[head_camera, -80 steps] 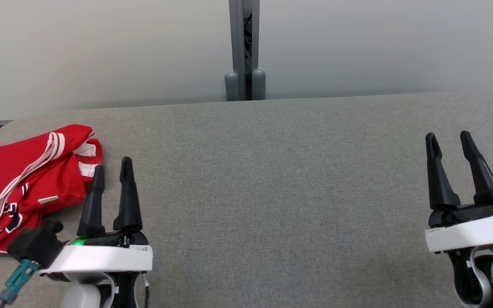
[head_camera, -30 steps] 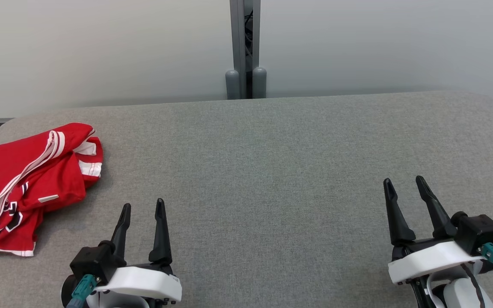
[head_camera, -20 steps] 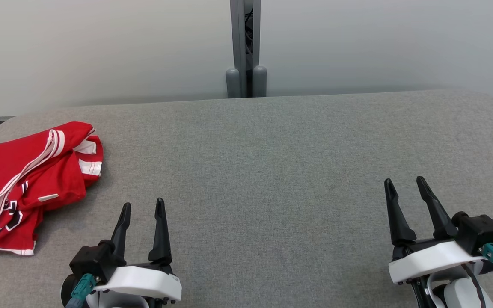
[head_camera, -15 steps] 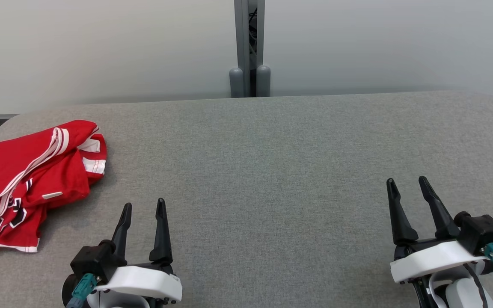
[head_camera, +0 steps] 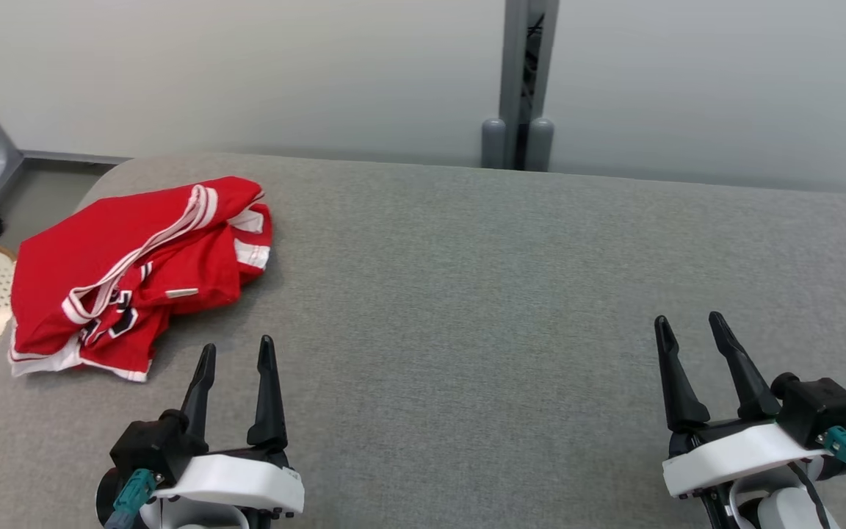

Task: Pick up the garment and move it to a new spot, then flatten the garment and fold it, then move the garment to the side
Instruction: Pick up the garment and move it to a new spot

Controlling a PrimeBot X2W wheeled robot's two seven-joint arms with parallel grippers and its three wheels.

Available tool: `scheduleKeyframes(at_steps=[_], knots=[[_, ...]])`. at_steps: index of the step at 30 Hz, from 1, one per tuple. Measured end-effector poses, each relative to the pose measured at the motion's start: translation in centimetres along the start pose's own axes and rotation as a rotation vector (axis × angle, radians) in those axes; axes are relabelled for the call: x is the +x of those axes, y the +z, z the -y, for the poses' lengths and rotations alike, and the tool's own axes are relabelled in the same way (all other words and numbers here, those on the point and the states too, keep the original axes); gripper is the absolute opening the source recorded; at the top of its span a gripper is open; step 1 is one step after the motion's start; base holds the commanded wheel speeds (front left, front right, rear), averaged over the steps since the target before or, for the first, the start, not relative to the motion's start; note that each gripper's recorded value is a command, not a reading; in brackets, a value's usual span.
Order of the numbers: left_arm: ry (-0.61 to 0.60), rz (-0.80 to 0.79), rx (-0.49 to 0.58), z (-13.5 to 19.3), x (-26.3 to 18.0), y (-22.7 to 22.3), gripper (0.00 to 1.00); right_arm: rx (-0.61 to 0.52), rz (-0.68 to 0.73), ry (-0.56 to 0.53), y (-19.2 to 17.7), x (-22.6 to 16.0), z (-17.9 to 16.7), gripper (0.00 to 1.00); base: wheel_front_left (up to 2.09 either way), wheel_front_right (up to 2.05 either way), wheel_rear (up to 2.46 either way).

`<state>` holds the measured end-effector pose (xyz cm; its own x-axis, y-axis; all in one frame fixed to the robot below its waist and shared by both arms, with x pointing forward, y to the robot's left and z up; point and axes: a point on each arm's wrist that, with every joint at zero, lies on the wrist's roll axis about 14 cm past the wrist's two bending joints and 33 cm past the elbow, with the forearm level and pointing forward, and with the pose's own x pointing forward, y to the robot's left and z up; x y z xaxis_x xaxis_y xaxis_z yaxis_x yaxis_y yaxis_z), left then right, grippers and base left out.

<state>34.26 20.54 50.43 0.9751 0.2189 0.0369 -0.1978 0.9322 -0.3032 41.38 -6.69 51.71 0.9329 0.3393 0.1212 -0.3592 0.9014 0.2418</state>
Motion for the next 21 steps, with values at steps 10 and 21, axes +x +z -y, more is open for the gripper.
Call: scheduleKeyframes(at_steps=[10,21], knots=[[0.156,0.053,0.006,-5.4,-3.3,1.8,1.0,0.026,-0.042,0.162,-1.6,1.6,-5.7,1.0,0.0,0.0,0.0],[0.316,0.112,0.0,-10.3,-7.8,3.4,1.0,0.046,-0.085,0.351,-2.9,2.1,-12.5,1.0,0.0,0.0,0.0]])
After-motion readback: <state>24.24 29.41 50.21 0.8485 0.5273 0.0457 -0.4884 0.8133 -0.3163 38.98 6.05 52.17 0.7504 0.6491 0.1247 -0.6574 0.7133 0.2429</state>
